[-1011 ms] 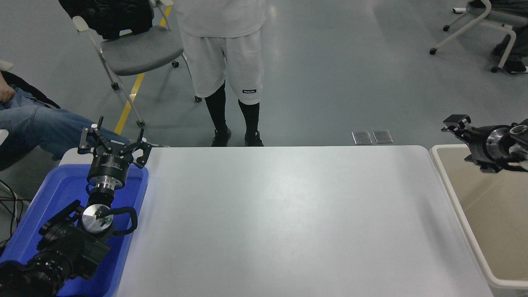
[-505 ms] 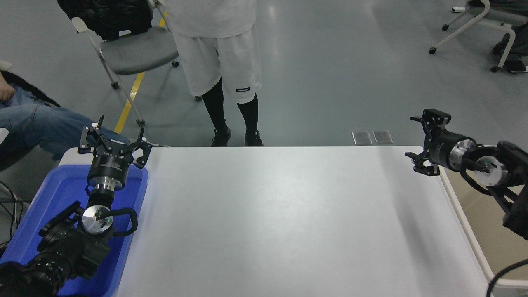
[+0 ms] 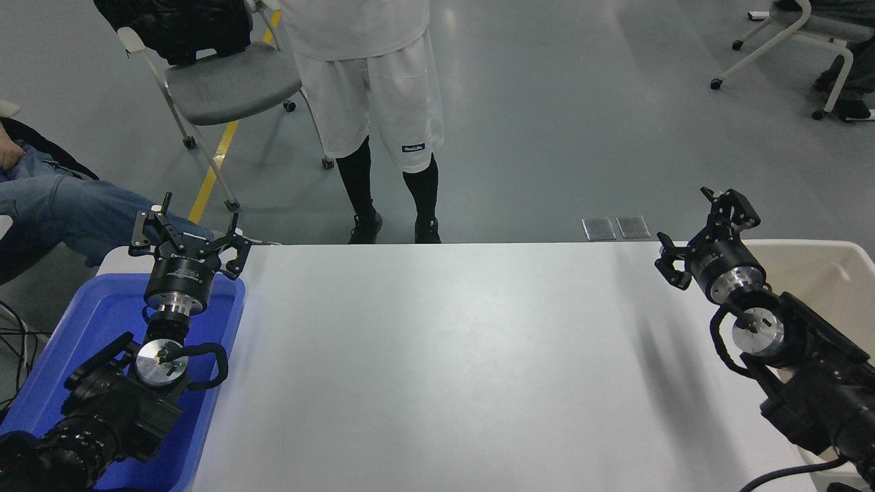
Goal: Pick up paper ball place in dustbin
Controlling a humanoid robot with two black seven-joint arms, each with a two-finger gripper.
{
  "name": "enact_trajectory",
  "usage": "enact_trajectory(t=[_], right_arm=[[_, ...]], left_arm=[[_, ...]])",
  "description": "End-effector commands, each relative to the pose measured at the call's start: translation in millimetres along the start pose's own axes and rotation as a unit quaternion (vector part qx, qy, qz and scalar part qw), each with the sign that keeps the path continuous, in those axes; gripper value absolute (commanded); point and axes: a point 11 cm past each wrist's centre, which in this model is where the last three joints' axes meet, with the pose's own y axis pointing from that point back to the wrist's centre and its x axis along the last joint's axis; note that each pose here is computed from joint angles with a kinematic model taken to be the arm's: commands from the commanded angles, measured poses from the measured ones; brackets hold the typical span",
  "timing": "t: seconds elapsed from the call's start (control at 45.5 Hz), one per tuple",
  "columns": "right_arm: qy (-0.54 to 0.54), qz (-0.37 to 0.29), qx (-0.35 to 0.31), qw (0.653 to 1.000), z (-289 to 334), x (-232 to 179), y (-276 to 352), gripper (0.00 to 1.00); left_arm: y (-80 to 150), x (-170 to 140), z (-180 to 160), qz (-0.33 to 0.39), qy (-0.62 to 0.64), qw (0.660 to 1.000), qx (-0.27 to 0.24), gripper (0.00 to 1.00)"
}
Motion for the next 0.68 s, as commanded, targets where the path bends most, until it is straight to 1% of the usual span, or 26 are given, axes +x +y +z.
enact_trajectory(t=[0.0, 0.264, 0.418, 0.659], right_arm=[[-0.037, 0.005, 0.033, 0.999, 12, -6, 5, 1.00], [-0.027, -0.012, 0.045, 0.999, 7, -13, 4, 1.00], [0.023, -0.044, 0.072, 0.996, 6, -26, 6, 1.00], [0.031, -0.051, 0.064, 0.996, 11, -30, 6, 1.00]], left_arm=[[0, 0, 0, 0.000, 0.000, 1.000, 0.000, 0.99], [0, 0, 0, 0.000, 0.000, 1.000, 0.000, 0.99], [0, 0, 0, 0.000, 0.000, 1.000, 0.000, 0.99], [0, 0, 0, 0.000, 0.000, 1.000, 0.000, 0.99]])
